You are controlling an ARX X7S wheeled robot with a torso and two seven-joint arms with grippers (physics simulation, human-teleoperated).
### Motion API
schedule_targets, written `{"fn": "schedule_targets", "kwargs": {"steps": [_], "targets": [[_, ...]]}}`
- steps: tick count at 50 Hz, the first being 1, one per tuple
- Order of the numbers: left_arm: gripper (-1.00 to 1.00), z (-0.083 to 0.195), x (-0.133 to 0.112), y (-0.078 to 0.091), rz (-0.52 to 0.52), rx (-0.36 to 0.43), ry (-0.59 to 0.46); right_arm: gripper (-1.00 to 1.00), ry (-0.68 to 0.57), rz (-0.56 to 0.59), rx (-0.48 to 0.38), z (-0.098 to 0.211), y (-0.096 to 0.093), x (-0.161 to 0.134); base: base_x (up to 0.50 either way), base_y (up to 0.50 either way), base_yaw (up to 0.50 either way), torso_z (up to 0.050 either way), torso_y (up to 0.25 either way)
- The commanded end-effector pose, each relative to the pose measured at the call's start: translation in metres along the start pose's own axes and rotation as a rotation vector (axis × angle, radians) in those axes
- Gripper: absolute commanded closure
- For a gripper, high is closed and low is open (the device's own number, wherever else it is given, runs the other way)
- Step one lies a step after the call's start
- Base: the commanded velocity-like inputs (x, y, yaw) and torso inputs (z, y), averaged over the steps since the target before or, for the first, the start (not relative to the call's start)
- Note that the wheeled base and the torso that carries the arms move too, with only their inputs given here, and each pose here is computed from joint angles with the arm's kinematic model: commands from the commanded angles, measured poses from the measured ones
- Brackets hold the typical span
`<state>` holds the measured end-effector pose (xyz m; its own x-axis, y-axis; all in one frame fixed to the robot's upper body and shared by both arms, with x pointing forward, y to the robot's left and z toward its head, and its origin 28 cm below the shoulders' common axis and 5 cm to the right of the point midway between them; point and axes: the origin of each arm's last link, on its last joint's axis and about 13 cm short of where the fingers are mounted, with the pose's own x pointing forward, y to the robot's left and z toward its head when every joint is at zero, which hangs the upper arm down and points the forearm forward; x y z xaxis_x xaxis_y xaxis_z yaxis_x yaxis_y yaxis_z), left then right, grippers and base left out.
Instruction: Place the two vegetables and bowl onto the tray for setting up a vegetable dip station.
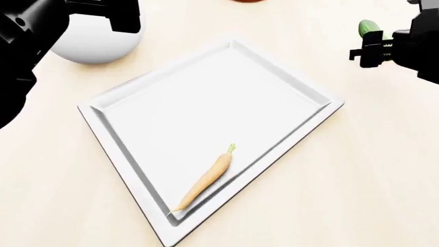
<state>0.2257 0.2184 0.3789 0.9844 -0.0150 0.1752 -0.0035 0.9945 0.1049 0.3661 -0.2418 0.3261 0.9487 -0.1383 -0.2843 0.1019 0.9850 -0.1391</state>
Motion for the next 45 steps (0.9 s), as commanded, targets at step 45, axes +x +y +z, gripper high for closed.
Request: {"fn": "schedule_targets", "kwargs": {"steps": [45], "targets": [[-1.00, 0.003, 0.000, 0.003, 0.008, -0.009, -0.006, 1.00, -0.095, 0.580, -0.075, 0.028, 0.130, -0.141, 0.00, 0.00, 0.00, 0.000, 0.000]]}}
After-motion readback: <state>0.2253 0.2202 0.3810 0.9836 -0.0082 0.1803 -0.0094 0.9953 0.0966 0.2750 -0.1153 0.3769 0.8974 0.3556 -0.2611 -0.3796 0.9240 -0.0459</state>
